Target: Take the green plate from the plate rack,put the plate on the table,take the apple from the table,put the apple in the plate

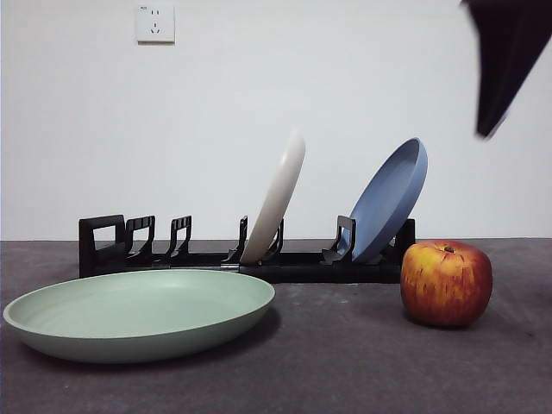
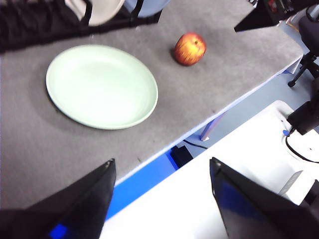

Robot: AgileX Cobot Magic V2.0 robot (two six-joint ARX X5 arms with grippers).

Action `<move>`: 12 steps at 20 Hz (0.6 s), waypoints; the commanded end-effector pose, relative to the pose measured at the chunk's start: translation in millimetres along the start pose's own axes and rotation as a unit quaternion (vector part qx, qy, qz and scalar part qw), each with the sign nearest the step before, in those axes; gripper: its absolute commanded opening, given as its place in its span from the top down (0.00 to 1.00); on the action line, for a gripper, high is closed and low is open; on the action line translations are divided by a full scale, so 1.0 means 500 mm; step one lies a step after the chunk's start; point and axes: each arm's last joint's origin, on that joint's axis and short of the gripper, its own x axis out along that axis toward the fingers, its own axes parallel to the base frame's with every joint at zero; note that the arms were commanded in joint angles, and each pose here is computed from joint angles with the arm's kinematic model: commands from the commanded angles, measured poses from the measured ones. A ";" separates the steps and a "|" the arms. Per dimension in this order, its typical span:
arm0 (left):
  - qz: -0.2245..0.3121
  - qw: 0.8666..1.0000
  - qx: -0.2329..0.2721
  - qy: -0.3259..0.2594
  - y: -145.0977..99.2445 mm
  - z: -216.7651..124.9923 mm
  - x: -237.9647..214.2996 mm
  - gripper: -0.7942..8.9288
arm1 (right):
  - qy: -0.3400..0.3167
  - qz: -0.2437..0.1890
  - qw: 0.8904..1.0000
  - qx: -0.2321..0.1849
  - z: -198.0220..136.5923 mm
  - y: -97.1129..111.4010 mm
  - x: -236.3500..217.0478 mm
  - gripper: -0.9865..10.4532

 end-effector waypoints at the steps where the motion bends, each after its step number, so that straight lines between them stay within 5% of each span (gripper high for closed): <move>1: -0.003 1.000 -0.026 -0.007 0.005 -0.010 0.004 0.59 | 0.012 -0.004 1.000 -0.016 0.019 0.004 0.046 0.37; 12: 0.001 0.999 -0.036 -0.028 0.003 -0.004 0.004 0.59 | 0.075 0.005 0.997 -0.017 0.059 0.014 0.229 0.37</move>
